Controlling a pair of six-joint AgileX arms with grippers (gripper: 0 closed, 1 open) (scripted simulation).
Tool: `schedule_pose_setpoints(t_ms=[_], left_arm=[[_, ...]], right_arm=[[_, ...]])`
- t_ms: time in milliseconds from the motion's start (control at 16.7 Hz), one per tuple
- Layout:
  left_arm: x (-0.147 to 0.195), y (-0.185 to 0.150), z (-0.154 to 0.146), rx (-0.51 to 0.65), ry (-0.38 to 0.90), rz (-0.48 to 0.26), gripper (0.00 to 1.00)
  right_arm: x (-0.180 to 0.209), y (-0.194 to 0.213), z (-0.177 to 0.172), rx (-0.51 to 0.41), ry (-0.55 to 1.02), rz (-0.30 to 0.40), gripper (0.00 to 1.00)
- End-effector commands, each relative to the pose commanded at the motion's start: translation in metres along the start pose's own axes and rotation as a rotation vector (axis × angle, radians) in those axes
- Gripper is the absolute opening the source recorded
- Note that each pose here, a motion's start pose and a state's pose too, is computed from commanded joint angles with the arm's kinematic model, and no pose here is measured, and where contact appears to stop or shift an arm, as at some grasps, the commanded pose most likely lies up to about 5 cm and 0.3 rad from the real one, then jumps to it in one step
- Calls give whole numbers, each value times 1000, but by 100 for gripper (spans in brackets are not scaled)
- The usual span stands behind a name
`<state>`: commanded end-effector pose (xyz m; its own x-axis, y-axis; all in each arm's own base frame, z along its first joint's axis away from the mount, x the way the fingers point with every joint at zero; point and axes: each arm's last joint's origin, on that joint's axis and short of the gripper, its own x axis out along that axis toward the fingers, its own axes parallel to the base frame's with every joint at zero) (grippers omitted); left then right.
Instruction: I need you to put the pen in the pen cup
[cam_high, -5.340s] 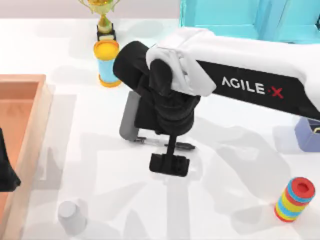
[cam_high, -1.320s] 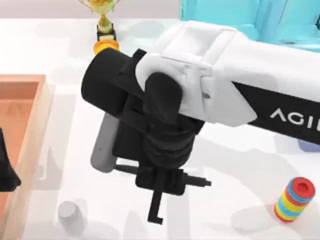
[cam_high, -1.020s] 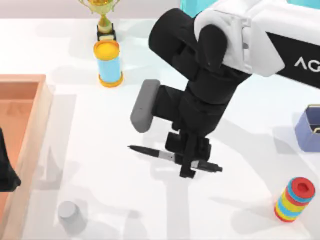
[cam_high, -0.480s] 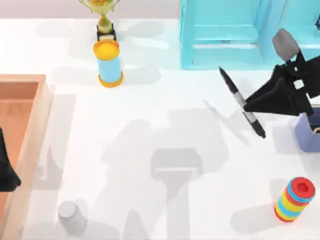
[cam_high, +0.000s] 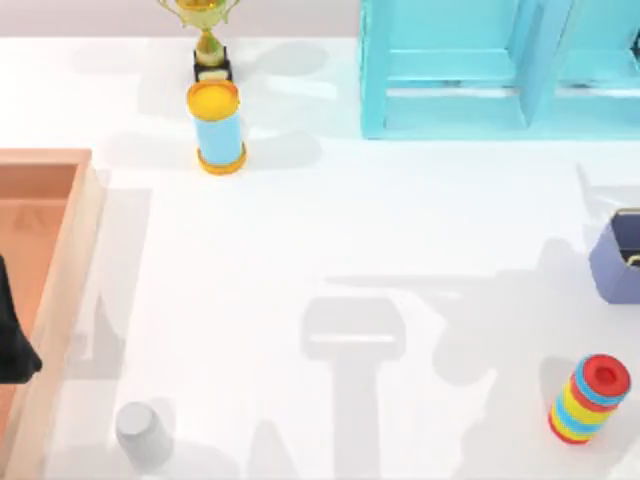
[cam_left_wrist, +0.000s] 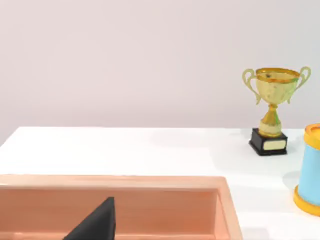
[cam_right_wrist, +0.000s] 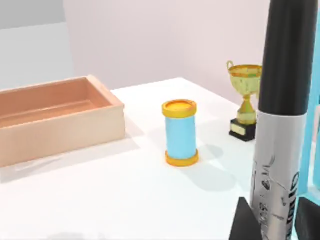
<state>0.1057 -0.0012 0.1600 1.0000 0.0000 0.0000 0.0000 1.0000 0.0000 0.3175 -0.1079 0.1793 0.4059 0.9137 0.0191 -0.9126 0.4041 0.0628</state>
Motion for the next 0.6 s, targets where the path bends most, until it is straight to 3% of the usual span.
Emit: schedule_pose_setpoints(t_ms=[180, 600], left_arm=[[0, 0, 0, 0, 0, 0, 100], [0, 0, 0, 0, 0, 0, 100]], right_arm=[[-21, 4, -1, -64, -65, -52, 0], [-17, 1, -12, -73, 0, -49, 0]])
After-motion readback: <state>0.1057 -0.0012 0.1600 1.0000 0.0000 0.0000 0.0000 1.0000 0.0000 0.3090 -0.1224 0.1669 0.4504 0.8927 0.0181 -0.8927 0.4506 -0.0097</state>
